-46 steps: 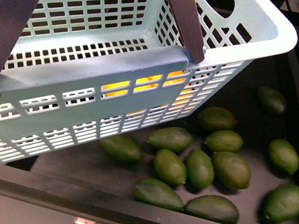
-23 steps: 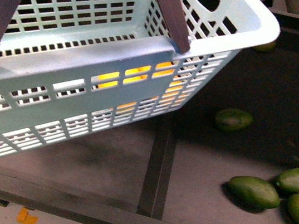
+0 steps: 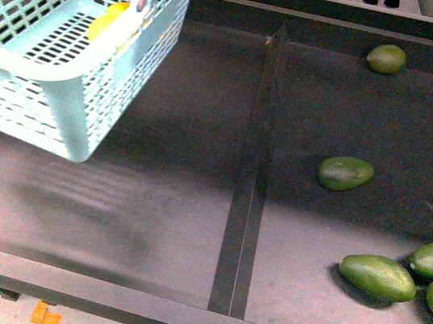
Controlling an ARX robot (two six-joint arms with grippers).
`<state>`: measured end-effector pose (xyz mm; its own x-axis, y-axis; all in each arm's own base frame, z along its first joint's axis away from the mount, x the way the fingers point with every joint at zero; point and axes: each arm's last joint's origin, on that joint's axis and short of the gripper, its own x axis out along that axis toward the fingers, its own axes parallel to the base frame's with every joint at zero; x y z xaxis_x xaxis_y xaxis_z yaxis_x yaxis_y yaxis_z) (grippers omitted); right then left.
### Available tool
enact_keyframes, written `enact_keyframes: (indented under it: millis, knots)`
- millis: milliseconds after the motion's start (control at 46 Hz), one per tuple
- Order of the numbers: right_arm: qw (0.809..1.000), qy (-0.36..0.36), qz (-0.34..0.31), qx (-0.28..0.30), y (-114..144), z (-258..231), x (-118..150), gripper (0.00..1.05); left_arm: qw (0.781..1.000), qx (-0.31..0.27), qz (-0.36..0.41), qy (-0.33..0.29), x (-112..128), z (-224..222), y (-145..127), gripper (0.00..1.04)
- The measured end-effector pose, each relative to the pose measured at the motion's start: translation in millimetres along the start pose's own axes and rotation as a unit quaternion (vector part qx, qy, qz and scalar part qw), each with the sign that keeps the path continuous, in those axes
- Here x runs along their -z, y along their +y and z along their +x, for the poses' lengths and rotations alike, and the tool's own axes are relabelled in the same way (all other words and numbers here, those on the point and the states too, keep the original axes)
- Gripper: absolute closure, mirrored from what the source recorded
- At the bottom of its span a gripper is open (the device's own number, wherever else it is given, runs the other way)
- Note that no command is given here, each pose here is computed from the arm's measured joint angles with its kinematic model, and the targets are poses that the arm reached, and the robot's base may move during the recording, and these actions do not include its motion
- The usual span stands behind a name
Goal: Pick lemon and mango into basket
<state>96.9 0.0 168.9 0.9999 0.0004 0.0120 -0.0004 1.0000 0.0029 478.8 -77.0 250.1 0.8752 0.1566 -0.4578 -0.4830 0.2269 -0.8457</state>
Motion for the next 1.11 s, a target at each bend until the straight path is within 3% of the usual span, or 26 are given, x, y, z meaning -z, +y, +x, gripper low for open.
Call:
enact_keyframes:
  millis: [326,696,913,1109]
  knots:
    - [1.000,0.000,0.000,0.000,0.0,0.0,0.0,0.09,0.999,-0.007,-0.039,0.010,31.3,82.5,7.8,0.91]
    - [1.000,0.000,0.000,0.000,0.0,0.0,0.0,0.09,0.997,-0.068,-0.042,0.017,56.4,91.1,39.6,0.91]
    - [1.000,0.000,0.000,0.000,0.0,0.0,0.0,0.09,0.996,-0.077,-0.053,-0.002,50.9,75.9,42.0,0.54]
    - [1.000,0.000,0.000,0.000,0.0,0.0,0.0,0.09,0.996,-0.076,-0.040,-0.032,26.1,22.8,31.1,0.19]
